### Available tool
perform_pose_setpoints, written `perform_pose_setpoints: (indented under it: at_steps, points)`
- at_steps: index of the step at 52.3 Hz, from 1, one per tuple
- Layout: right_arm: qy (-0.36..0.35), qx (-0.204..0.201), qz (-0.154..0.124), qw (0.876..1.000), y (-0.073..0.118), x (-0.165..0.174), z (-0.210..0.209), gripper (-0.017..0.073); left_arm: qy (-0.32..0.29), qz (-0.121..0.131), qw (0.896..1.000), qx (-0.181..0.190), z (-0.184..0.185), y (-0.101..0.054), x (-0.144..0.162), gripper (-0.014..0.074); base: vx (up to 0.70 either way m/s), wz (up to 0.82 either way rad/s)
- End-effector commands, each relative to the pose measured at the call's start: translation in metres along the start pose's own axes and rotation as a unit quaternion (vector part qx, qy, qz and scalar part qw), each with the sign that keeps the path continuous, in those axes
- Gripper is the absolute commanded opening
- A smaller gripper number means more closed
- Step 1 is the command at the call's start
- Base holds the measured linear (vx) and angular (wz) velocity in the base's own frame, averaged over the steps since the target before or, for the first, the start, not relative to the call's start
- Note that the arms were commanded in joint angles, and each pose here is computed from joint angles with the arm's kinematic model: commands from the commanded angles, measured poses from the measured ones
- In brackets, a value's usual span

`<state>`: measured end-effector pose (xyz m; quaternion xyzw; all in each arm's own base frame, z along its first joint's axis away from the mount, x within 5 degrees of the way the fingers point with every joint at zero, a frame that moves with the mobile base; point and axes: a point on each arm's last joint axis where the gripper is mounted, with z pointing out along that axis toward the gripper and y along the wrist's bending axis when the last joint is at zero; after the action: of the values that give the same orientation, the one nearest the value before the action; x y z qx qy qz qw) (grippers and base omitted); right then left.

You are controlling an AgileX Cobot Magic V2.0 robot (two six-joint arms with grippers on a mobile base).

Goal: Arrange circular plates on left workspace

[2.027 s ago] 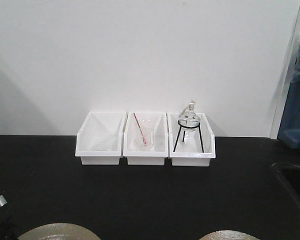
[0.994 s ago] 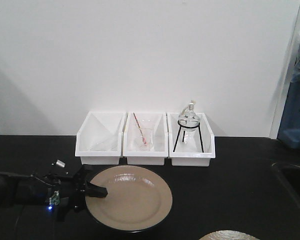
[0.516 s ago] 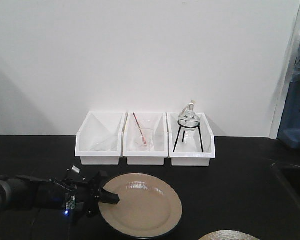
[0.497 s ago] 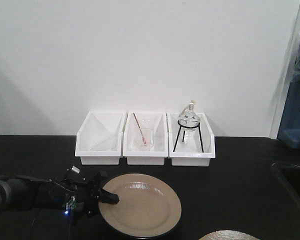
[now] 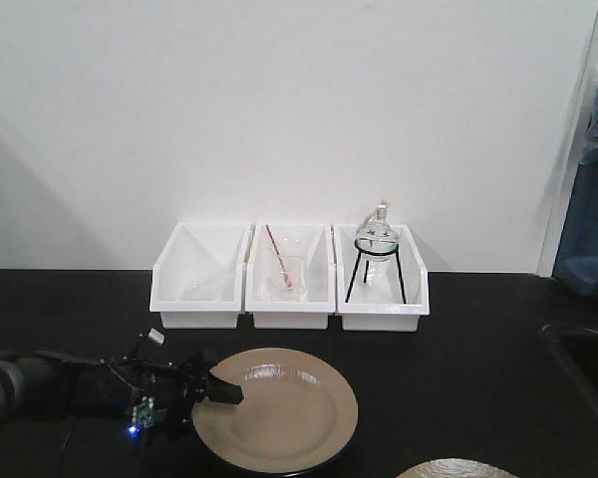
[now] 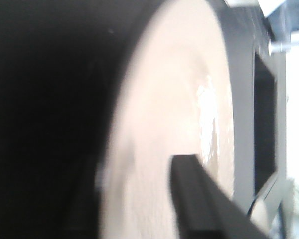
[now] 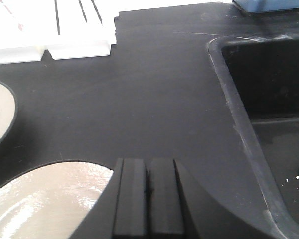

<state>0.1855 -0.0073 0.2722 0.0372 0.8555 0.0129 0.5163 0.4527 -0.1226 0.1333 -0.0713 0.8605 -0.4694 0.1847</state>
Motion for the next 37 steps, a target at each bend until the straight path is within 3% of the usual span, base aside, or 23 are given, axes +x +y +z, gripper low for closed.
perform_pose_setpoints:
  at_steps: [1,20,28,33,37]
  points:
    - [-0.061,0.005,-0.008,0.998,0.0,-0.02,-0.005,-0.0005,-0.023,0.054,0.997,0.054,-0.021,-0.039,-0.014,0.0528,0.0,0.0]
    - [-0.061,0.005,-0.008,0.998,0.0,-0.02,-0.005,-0.0005,-0.013,0.091,0.995,0.025,-0.044,-0.018,-0.023,0.0544,0.0,0.0]
    - [-0.061,0.005,-0.007,0.998,0.0,-0.02,-0.005,-0.0005,-0.006,0.089,0.996,0.023,-0.06,-0.006,-0.028,0.0536,0.0,0.0]
    - [-0.064,0.005,-0.008,0.998,0.0,-0.021,-0.005,-0.0005,-0.01,0.091,0.996,0.021,-0.074,-0.002,-0.033,0.0505,0.0,0.0]
    - [-0.071,0.007,-0.007,0.997,-0.001,-0.022,-0.005,-0.0005,-0.016,0.1,0.995,0.016,-0.09,-0.003,-0.038,0.043,0.0,0.0]
